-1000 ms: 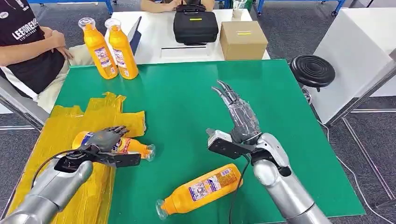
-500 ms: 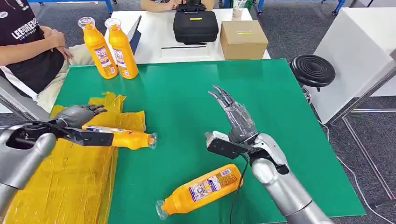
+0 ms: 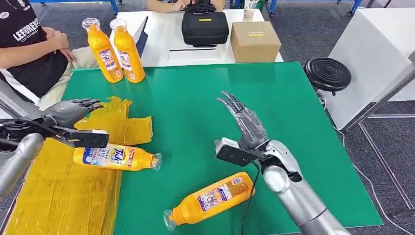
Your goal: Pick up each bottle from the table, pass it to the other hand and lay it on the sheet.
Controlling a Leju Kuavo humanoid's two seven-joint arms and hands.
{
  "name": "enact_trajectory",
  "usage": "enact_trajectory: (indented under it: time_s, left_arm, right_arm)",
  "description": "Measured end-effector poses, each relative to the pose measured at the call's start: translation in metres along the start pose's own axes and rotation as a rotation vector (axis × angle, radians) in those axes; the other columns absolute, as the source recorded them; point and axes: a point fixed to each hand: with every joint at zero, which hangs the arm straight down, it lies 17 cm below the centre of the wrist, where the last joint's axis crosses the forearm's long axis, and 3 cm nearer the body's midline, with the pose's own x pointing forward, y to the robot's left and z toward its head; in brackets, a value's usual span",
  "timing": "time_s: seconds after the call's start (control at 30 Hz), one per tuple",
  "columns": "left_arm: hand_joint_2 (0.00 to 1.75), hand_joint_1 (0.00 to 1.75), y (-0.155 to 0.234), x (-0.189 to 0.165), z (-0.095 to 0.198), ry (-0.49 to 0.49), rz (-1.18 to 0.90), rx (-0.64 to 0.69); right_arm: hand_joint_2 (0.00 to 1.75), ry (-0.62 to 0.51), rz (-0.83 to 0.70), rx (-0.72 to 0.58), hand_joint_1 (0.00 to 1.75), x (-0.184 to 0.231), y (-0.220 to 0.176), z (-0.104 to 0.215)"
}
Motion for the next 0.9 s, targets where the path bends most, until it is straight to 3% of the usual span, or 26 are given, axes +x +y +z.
enact_trajectory:
  time_s: [0.27, 0.3, 0.5, 0.7, 0.9]
  left_arm:
    - [0.0, 0.0, 0.029, 0.001, 0.024, -0.082, 0.099, 0.07]
    - [1.75, 0.0, 0.035, 0.002, 0.026, -0.091, 0.125, 0.102]
    - [1.75, 0.0, 0.075, -0.012, 0.024, -0.003, 0.385, 0.397]
    - [1.75, 0.0, 0.067, -0.012, 0.014, 0.009, 0.683, 0.594]
    - [1.75, 0.0, 0.044, -0.013, 0.013, 0.08, 0.934, 0.744]
  right_arm:
    - [1.75, 0.001, 0.026, 0.084, 0.0, -0.006, 0.013, 0.007]
    - [1.75, -0.002, 0.036, 0.101, 0.0, -0.006, 0.016, 0.009]
    - [1.75, -0.029, 0.177, 0.243, 0.0, 0.002, 0.025, 0.026]
    - [1.75, -0.145, 0.126, 0.404, 0.0, 0.032, 0.04, 0.041]
    - [1.75, -0.183, 0.164, 0.423, 0.0, 0.035, 0.041, 0.053]
